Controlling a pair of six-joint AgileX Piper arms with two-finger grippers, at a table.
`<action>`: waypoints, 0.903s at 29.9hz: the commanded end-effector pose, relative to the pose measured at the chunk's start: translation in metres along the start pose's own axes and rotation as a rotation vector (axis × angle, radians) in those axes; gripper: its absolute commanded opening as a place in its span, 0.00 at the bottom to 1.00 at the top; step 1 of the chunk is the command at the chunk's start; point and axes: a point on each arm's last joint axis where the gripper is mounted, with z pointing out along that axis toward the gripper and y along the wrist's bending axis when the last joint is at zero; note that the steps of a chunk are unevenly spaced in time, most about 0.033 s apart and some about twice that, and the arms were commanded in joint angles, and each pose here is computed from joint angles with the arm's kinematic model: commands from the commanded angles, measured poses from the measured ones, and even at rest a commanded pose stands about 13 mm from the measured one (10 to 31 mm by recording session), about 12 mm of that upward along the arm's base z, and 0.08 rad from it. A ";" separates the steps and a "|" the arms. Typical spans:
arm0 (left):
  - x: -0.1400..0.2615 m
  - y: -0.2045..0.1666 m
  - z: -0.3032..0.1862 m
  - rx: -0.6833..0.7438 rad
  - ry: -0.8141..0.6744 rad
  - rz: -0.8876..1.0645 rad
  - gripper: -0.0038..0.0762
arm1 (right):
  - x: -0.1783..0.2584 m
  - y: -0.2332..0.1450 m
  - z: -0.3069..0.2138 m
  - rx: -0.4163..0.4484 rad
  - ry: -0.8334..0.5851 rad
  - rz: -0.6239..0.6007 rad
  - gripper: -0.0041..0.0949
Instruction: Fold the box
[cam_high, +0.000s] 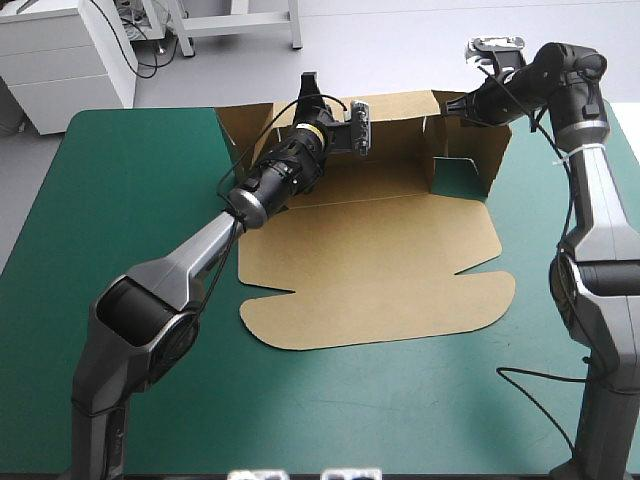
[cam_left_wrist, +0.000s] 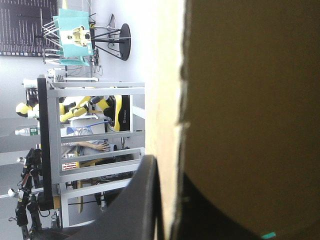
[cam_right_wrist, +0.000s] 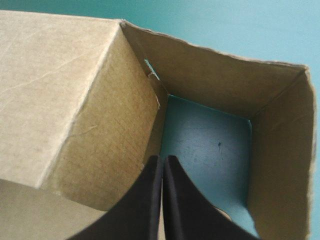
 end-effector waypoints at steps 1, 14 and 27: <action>-0.003 0.018 -0.017 -0.027 -0.004 -0.058 0.04 | -0.010 0.014 -0.044 -0.001 -0.101 -0.028 0.04; 0.000 0.017 -0.017 -0.008 0.023 -0.063 0.04 | -0.009 0.009 -0.045 0.046 -0.092 0.008 0.04; 0.000 0.017 -0.017 -0.009 0.022 -0.063 0.04 | 0.023 0.010 -0.059 0.111 0.031 0.022 0.04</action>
